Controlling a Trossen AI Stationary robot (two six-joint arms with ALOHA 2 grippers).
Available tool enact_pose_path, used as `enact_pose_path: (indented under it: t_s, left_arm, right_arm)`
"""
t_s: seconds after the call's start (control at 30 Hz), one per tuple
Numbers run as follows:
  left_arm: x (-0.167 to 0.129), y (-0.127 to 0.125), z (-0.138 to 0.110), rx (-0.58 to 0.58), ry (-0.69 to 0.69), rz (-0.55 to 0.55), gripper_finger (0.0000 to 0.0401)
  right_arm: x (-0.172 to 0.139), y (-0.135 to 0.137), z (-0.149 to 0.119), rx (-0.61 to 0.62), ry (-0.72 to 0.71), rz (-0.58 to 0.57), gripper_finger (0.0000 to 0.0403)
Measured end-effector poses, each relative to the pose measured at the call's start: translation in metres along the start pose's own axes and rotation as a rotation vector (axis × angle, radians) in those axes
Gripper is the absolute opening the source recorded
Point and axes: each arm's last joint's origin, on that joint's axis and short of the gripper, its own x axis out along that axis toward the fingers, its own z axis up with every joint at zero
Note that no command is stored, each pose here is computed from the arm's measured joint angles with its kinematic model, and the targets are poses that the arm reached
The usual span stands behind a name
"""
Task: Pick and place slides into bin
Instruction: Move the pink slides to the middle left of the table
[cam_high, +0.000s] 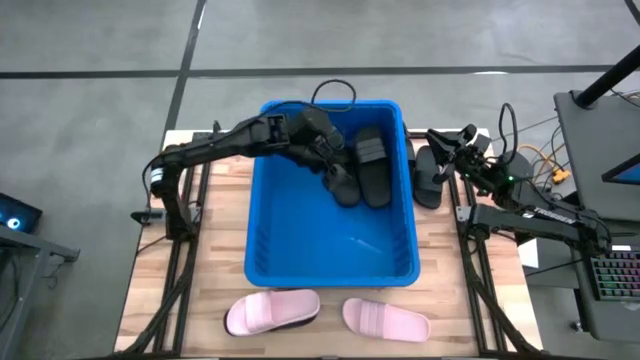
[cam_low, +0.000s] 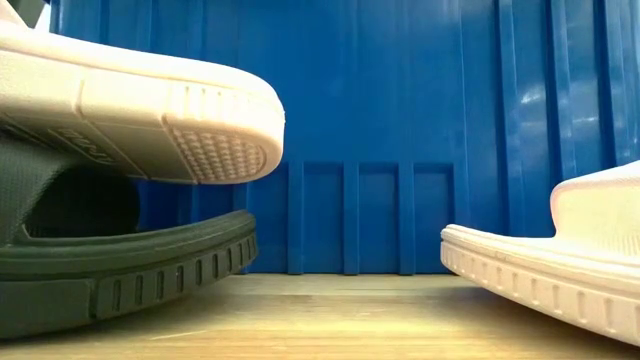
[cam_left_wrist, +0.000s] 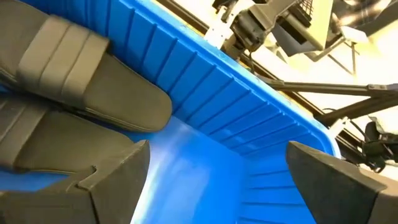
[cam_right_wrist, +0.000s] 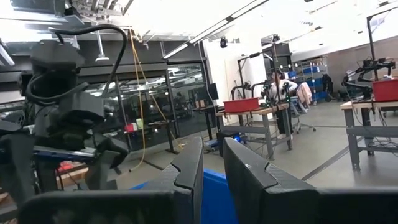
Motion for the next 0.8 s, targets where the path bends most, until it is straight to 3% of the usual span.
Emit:
enact_pose_path:
  t_s: [0.2,0.5,0.67,0.8]
  left_arm:
    - [0.006,-0.004,-0.006,0.009,0.036,-0.019,0.0358]
    - [0.008,-0.026,-0.018,-0.034,0.163,-0.231,0.0358]
    - [0.008,-0.033,-0.023,-0.127,0.202,-0.257,0.0358]
    - [0.007,-0.037,-0.025,-0.313,0.326,-0.362,0.0358]
  right_arm:
    - [0.0,0.0,0.0,0.0,0.0,0.0,0.0057]
    - [0.0,0.0,0.0,0.0,0.0,0.0,0.0057]
    - [0.0,0.0,0.0,-0.002,0.0,0.0,0.0057]
    - [0.0,0.0,0.0,-0.001,0.0,0.0,0.0056]
